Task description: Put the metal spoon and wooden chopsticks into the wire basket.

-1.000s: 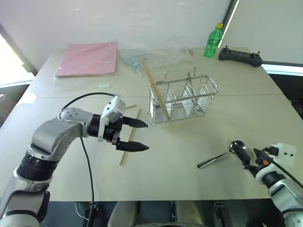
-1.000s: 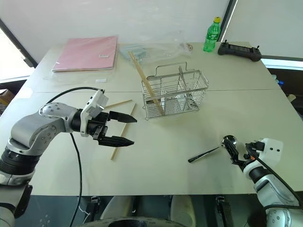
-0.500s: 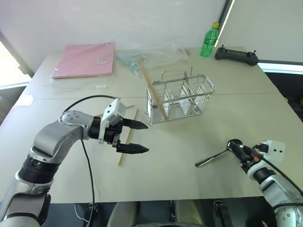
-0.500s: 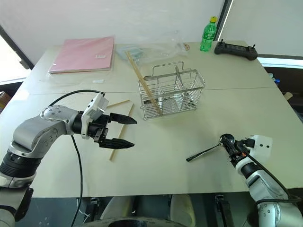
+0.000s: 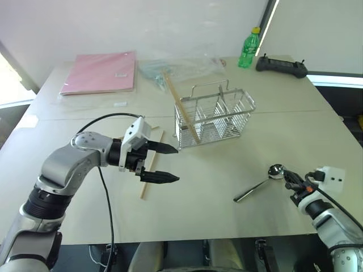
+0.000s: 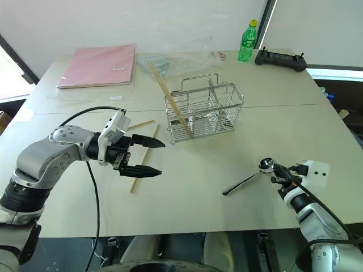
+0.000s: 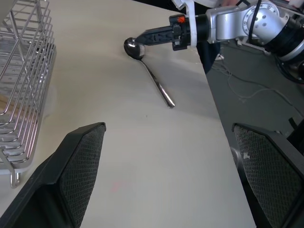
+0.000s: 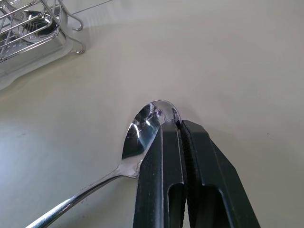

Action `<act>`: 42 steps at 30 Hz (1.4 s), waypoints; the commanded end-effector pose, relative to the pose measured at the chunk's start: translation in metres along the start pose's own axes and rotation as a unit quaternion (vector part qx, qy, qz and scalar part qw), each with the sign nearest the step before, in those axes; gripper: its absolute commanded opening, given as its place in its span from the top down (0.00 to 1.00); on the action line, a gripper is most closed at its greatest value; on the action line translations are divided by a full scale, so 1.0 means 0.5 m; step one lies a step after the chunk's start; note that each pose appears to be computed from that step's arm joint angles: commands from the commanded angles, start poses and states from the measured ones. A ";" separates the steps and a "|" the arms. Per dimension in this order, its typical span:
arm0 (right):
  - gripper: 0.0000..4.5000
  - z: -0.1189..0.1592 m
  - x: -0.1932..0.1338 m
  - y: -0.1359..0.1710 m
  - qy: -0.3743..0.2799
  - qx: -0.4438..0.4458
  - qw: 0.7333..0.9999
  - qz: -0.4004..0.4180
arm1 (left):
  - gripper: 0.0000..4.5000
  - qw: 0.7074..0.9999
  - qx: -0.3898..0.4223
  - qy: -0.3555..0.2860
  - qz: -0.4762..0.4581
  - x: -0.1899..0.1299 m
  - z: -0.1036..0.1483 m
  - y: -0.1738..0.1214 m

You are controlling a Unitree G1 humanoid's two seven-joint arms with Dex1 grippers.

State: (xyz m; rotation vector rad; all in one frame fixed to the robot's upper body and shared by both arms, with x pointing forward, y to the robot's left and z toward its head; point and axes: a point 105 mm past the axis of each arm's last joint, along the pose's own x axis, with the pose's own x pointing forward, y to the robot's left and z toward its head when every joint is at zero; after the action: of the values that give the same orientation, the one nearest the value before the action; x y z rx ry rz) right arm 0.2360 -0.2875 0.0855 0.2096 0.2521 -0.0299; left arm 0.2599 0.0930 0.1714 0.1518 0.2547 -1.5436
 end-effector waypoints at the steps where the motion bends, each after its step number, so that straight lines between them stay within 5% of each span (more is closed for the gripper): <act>1: 0.99 0.116 -0.010 0.017 -0.079 -0.039 0.996 0.015 | 0.00 1.000 0.028 -0.011 0.005 -0.002 0.025 0.004; 9: 0.99 0.263 -0.012 0.045 -0.145 -0.079 0.986 0.039 | 0.00 0.999 0.033 -0.020 0.007 0.004 0.029 0.010; 14: 0.99 0.203 -0.009 0.020 -0.095 -0.068 0.993 0.016 | 0.00 0.999 0.033 -0.023 0.009 0.005 0.029 0.010; 17: 0.82 0.170 -0.012 0.017 -0.081 -0.045 0.996 0.010 | 0.00 0.999 0.033 -0.022 0.010 0.002 0.029 0.009; 20: 0.50 0.147 -0.012 0.019 -0.068 -0.049 0.996 0.000 | 0.00 0.999 0.032 -0.019 0.011 0.000 0.028 0.008; 29: 0.50 0.056 0.000 0.036 -0.029 0.030 0.999 0.002 | 0.00 0.999 0.034 -0.018 0.010 0.000 0.030 0.006; 42: 0.50 0.008 0.009 0.031 -0.012 0.047 0.999 -0.006 | 0.00 0.999 0.035 -0.018 0.011 -0.002 0.034 0.005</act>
State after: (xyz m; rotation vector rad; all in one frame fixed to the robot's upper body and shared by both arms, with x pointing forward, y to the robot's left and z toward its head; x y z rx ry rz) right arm 0.2426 -0.2735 0.0861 0.3091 0.2590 -0.0604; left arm 0.2665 0.0886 0.1759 0.1538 0.2147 -1.5251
